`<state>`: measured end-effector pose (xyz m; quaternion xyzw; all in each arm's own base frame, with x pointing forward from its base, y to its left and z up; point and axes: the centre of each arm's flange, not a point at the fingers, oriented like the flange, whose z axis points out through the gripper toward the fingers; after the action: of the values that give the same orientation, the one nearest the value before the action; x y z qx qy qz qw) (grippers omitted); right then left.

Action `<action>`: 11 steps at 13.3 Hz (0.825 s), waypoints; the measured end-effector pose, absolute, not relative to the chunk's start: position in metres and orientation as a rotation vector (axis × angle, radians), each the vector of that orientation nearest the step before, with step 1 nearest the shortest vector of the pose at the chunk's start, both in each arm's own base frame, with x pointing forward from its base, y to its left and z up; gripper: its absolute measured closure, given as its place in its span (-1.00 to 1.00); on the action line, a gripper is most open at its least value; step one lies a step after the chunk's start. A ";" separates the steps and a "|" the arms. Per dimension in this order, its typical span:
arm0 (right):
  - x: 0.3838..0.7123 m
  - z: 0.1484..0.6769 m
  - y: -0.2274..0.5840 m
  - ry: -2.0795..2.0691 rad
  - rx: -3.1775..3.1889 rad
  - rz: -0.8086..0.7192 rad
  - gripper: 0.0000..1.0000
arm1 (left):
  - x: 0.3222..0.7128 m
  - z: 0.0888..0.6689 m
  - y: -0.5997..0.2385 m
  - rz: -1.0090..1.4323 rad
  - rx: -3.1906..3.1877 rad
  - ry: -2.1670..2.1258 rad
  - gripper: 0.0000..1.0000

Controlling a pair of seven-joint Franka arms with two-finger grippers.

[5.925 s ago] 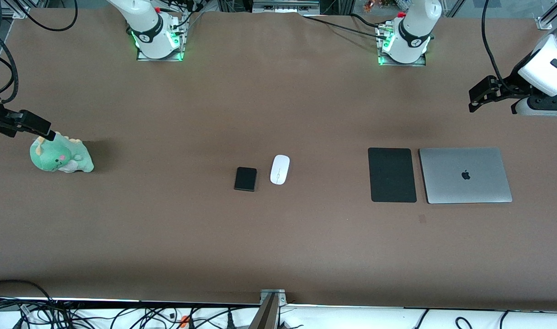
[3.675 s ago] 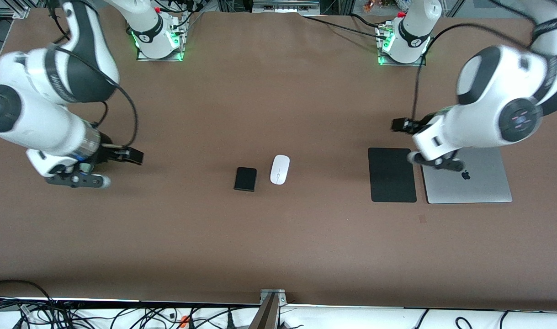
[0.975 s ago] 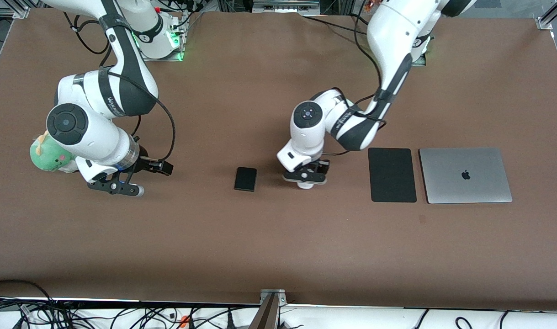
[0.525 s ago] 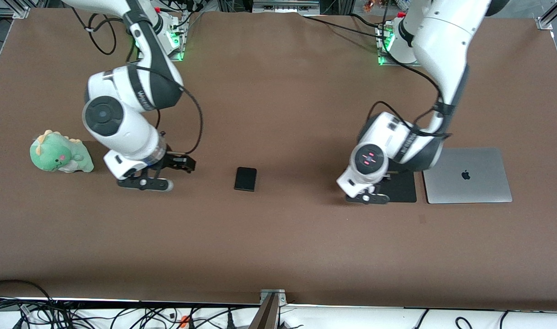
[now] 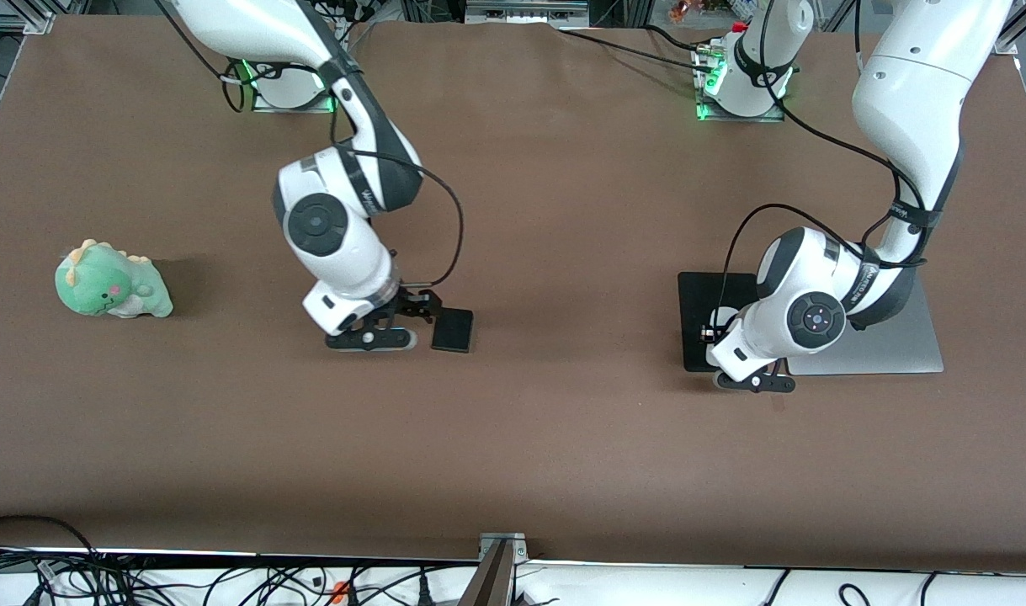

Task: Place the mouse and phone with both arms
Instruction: 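Carry the mouse onto the black pad while the right gripper reaches the phone, then release the mouse on the pad while the right gripper grasps the phone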

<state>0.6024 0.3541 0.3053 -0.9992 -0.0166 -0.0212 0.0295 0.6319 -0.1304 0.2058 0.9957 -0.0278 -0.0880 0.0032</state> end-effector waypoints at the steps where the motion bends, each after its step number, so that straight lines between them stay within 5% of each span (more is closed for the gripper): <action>1: 0.597 0.291 0.367 -0.050 -3.081 -0.076 -1.00 | 0.626 0.201 -0.133 -0.262 3.118 -0.095 -0.22; 6: 0.587 0.222 0.394 0.034 -3.078 -0.128 -1.00 | 0.612 0.193 -0.127 -0.198 3.107 -0.090 -0.22; 11: 0.589 0.179 0.391 0.113 -3.069 -0.179 -1.00 | 0.613 0.201 -0.125 -0.175 3.111 -0.089 -1.00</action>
<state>0.5887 0.3912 0.1792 -0.9971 0.0368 -0.0582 0.0328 0.6135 -0.1249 0.2008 0.9979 -0.0285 -0.0563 0.0123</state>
